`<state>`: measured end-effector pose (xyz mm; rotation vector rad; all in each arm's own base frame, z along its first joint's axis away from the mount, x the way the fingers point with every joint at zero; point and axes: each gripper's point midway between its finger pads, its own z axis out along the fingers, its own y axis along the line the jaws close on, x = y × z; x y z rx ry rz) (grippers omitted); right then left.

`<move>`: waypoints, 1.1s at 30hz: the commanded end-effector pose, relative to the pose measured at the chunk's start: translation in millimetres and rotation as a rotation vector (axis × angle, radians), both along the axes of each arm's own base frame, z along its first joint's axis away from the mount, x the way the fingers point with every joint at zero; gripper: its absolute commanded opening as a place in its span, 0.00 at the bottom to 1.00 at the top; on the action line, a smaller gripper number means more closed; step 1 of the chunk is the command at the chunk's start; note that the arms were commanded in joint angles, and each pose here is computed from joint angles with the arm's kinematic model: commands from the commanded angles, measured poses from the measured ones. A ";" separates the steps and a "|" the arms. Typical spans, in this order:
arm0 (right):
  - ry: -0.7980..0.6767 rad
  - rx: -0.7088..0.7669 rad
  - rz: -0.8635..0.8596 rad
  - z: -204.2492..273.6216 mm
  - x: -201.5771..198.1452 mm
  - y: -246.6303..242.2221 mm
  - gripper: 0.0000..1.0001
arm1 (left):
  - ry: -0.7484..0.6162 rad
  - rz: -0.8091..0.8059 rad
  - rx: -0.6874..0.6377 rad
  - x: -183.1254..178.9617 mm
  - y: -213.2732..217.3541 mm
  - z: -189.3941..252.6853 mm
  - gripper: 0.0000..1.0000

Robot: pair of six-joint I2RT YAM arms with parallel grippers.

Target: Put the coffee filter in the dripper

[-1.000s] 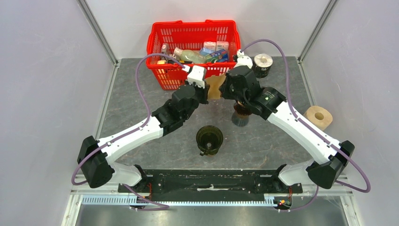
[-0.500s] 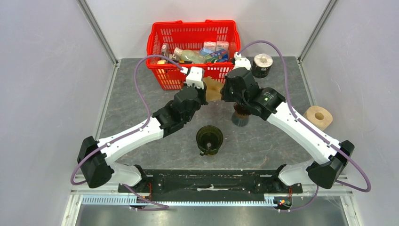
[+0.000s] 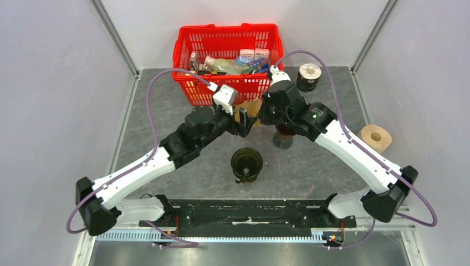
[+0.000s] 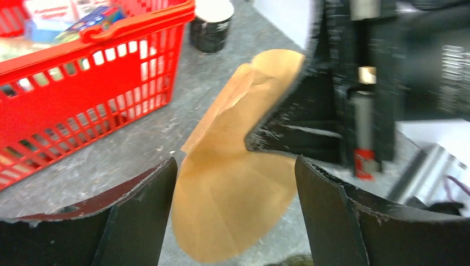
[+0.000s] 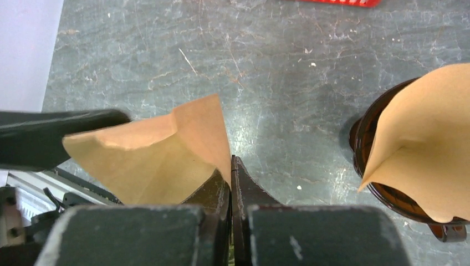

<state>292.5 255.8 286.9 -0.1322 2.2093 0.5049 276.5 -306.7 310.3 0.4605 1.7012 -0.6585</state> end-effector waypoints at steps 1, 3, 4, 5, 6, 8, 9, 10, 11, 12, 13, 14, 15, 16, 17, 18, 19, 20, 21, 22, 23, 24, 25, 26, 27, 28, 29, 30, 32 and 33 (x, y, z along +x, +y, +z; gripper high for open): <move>-0.005 0.020 0.040 26.9 -18.4 -9.2 0.00 | -0.073 -0.210 -0.105 -48.3 2.0 41.8 0.85; 0.019 0.009 0.069 28.5 -28.5 -12.3 0.00 | -0.100 -0.230 -0.149 -62.0 12.5 56.4 0.86; 0.027 0.009 0.086 31.3 -33.6 -13.3 0.00 | -0.110 -0.225 -0.175 -67.1 19.4 63.4 0.86; 0.042 0.009 0.109 32.1 -39.9 -13.8 0.00 | -0.120 -0.215 -0.195 -70.9 26.5 69.1 0.86; 0.051 0.017 0.129 34.9 -46.2 -14.5 0.00 | -0.123 -0.196 -0.214 -72.4 32.9 72.4 0.87; 0.068 0.039 0.188 39.7 -59.9 -12.1 0.00 | -0.130 -0.111 -0.247 -67.0 48.6 79.4 0.87; 0.086 0.054 0.232 41.7 -69.4 -10.0 0.00 | -0.130 -0.062 -0.256 -62.7 56.6 81.3 0.87; 0.102 0.062 0.279 42.8 -77.9 -7.1 0.00 | -0.123 -0.006 -0.255 -56.1 63.7 80.3 0.87; 0.130 0.073 0.320 42.6 -87.7 -5.1 0.00 | -0.115 0.047 -0.247 -49.2 69.8 77.8 0.87; 0.158 0.078 0.358 41.4 -96.8 -3.6 0.00 | -0.104 0.094 -0.236 -43.0 74.5 75.2 0.87; 0.180 0.079 0.399 39.8 -104.7 -2.3 0.00 | -0.092 0.149 -0.223 -35.3 79.5 71.4 0.88; 0.212 0.087 0.446 37.4 -114.6 0.0 0.00 | -0.082 0.204 -0.207 -27.6 84.6 66.7 0.88; 0.239 0.093 0.471 34.9 -121.0 1.2 0.00 | -0.074 0.268 -0.185 -18.7 90.4 61.0 0.88; 0.268 0.103 0.499 32.6 -128.0 3.2 0.00 | -0.066 0.331 -0.156 -9.6 95.5 53.3 0.88; 0.290 0.105 0.530 28.6 -133.6 4.4 0.00 | -0.057 0.407 -0.129 -0.9 103.8 45.8 0.88; 0.307 0.096 0.545 24.7 -137.2 3.5 0.00 | -0.042 0.463 -0.096 6.3 109.2 37.0 0.88; 0.324 0.078 0.547 19.2 -138.8 1.6 0.00 | -0.027 0.506 -0.065 12.1 113.6 29.4 0.88; 0.340 0.054 0.547 13.3 -139.3 -0.9 0.00 | -0.012 0.533 -0.045 16.3 116.1 22.3 0.88; 0.358 0.033 0.546 8.4 -140.8 -4.0 0.00 | 0.002 0.548 -0.034 20.5 117.5 15.7 0.88; 0.373 0.015 0.552 4.5 -142.4 -5.6 0.00 | 0.020 0.555 -0.036 23.6 118.2 10.2 0.89; 0.385 0.003 0.564 1.8 -145.0 -6.6 0.00 | 0.037 0.563 -0.038 27.9 119.9 5.2 0.89; 0.398 -0.004 0.574 -0.7 -147.1 -7.0 0.00 | 0.054 0.565 -0.044 31.6 121.7 0.9 0.89; 0.406 -0.011 0.584 -2.6 -148.8 -7.0 0.00 | 0.071 0.568 -0.053 35.2 123.6 -2.9 0.89; 0.417 -0.020 0.592 -4.6 -150.7 -7.2 0.00 | 0.083 0.568 -0.062 37.7 124.9 -4.9 0.89; 0.426 -0.029 0.595 -6.7 -151.5 -7.6 0.00 | 0.096 0.568 -0.069 40.7 127.4 -8.0 0.89; 0.435 -0.036 0.599 -9.2 -152.3 -7.0 0.00 | 0.108 0.567 -0.078 42.9 129.0 -10.5 0.89; 0.444 -0.043 0.602 -12.0 -152.7 -6.2 0.00 | 0.119 0.566 -0.090 45.3 131.2 -12.4 0.90; 0.452 -0.051 0.607 -15.2 -153.1 -4.8 0.00 | 0.130 0.561 -0.102 46.9 132.0 -14.6 0.90; 0.463 -0.062 0.614 -20.0 -153.9 -2.0 0.02 | 0.145 0.556 -0.118 49.9 134.9 -17.9 0.90; 0.465 -0.069 0.619 -22.3 -154.0 -0.2 0.03 | 0.149 0.558 -0.120 51.4 136.9 -19.2 0.90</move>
